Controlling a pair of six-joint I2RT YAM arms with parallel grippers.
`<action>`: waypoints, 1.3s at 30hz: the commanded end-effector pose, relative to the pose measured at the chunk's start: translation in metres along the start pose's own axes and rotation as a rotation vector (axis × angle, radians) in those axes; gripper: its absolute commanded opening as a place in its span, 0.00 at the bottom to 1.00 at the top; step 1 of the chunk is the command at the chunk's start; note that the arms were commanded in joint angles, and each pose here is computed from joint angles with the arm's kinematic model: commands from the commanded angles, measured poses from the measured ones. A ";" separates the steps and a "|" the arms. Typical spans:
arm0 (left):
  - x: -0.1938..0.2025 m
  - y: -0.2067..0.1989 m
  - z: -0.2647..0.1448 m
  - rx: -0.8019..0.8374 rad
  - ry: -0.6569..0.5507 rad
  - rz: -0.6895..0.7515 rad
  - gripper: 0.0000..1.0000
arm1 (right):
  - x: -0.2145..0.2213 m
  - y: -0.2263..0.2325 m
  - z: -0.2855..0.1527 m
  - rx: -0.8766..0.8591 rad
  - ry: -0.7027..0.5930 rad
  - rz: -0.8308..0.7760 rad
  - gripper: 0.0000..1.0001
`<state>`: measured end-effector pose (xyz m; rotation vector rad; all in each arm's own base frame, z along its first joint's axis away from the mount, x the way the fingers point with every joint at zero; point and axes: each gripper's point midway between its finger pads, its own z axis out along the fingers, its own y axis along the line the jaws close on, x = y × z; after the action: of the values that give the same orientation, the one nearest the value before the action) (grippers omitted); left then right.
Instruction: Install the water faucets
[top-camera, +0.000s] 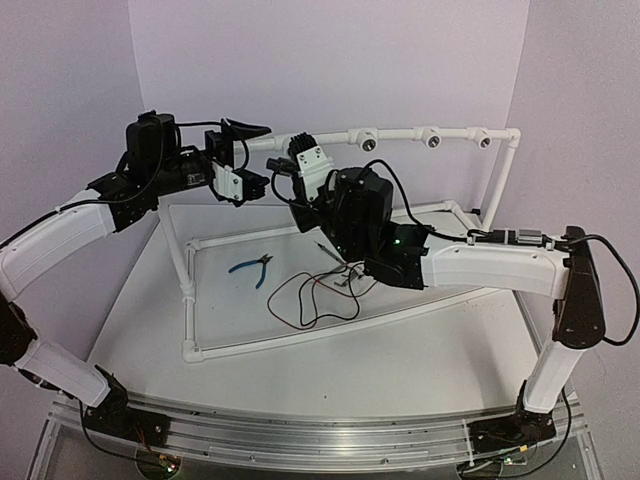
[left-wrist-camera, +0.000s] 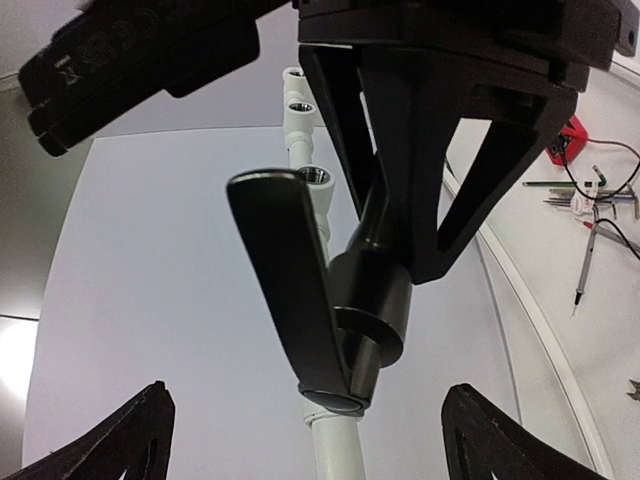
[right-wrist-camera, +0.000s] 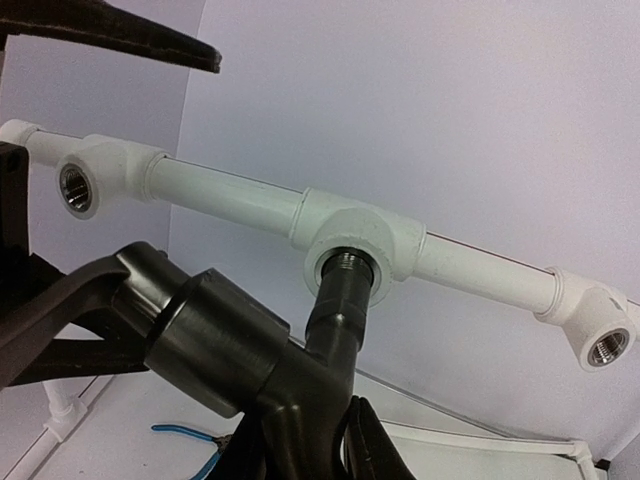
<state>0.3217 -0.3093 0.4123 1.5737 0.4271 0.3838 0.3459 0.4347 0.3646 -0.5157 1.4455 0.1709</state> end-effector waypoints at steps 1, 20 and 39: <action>-0.019 0.020 -0.015 -0.049 -0.074 0.008 0.94 | -0.063 -0.045 -0.001 0.128 -0.185 0.366 0.00; -0.024 0.029 -0.007 -0.100 -0.123 0.103 0.89 | -0.061 -0.062 -0.004 0.179 -0.208 0.695 0.00; -0.034 0.006 0.005 -0.083 -0.182 0.125 0.93 | -0.063 -0.079 -0.012 0.144 -0.280 1.245 0.00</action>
<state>0.3012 -0.3260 0.4020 1.5912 0.2397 0.3317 0.3459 0.4371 0.3697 0.1774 1.5679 0.8927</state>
